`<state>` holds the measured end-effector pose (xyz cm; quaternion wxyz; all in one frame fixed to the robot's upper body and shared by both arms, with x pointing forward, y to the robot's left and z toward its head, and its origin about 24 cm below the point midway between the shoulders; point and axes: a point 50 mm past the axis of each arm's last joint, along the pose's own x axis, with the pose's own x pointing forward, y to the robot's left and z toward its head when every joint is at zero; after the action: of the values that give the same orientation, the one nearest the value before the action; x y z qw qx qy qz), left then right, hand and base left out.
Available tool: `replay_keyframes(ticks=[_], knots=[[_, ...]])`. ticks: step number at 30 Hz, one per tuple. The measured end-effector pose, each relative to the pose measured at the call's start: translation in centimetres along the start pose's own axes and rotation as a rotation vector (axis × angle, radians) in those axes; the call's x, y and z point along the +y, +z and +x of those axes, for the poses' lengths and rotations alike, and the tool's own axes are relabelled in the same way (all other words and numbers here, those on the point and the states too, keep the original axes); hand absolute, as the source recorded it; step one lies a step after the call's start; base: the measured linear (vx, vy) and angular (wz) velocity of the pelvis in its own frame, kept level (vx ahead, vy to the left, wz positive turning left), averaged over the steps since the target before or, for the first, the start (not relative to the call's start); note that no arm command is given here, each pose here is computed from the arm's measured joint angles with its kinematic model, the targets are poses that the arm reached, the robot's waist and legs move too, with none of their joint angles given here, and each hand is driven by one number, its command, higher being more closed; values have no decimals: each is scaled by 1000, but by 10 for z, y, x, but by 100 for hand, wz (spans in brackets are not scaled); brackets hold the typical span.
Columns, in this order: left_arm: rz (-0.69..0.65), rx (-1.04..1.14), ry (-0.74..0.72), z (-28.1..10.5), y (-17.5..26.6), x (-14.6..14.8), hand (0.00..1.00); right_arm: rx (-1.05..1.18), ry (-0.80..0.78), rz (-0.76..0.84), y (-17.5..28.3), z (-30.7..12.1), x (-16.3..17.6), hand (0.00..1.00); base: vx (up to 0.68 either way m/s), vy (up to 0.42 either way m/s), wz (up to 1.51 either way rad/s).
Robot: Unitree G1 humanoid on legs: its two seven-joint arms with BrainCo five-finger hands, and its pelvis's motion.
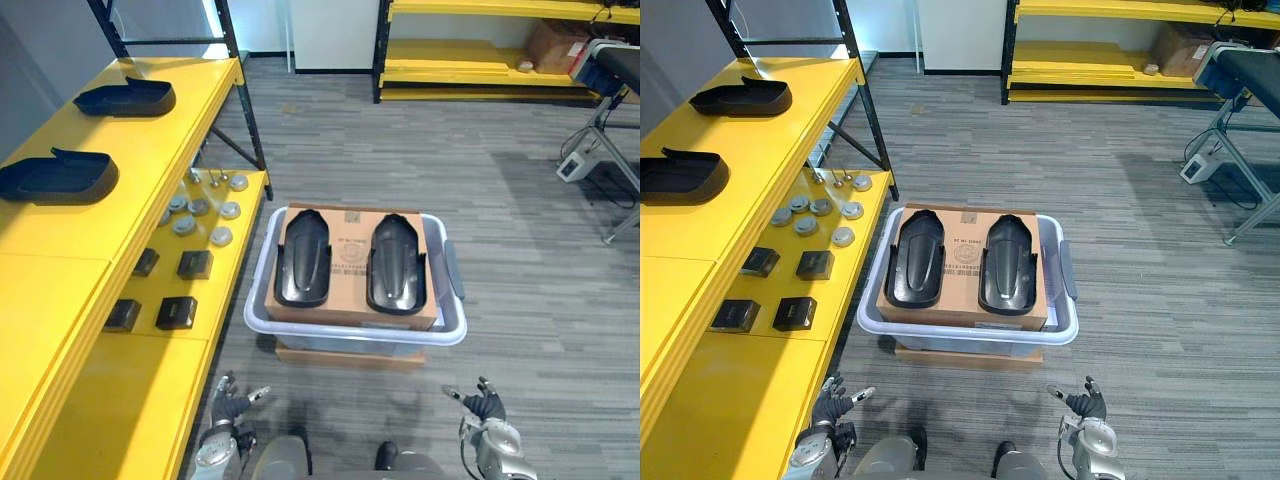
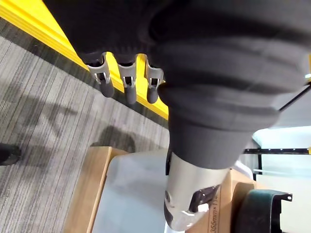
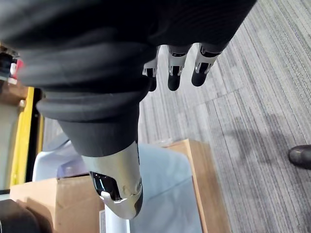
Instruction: Walk over and take plastic housings, then place them on the shelf
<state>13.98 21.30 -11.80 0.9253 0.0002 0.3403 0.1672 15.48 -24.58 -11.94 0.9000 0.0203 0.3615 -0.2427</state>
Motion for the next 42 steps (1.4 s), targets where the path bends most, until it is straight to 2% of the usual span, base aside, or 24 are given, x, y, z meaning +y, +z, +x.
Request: replay_keyframes(ticks=[6, 10, 12, 17, 24, 28, 33, 37, 42], knots=[[28, -9, 19, 1, 2, 11, 0, -120, -115, 103, 29, 2, -29, 0, 99, 20, -17], [39, -4, 11, -2, -1, 12, 0, -292, -222, 166, 74, 0, -59, 0, 82, 0, -5], [45, -5, -1, -3, -2, 10, 0, -359, -238, 172, 91, -2, -62, 0, 27, 0, 0], [69, -4, -54, -5, -4, -1, 0, -566, -206, 216, 153, -7, -40, 0, -15, 3, 0], [85, -3, -82, -6, -5, -8, 0, -739, -73, 103, 208, -16, 15, 0, -115, 13, 9], [87, -32, -97, -4, 0, -13, 0, -710, -30, 50, 225, -7, 42, 0, -178, 22, 12], [75, -37, -79, -3, 2, -13, 0, -662, -8, 34, 238, -1, 58, 0, -120, 29, 7], [60, -65, -77, -2, 9, -14, 0, -652, -4, 42, 257, 0, 69, 0, -18, 23, 8], [32, -121, -65, 4, 25, -19, 0, -657, -49, 63, 280, -1, 67, 0, 60, 5, 14]])
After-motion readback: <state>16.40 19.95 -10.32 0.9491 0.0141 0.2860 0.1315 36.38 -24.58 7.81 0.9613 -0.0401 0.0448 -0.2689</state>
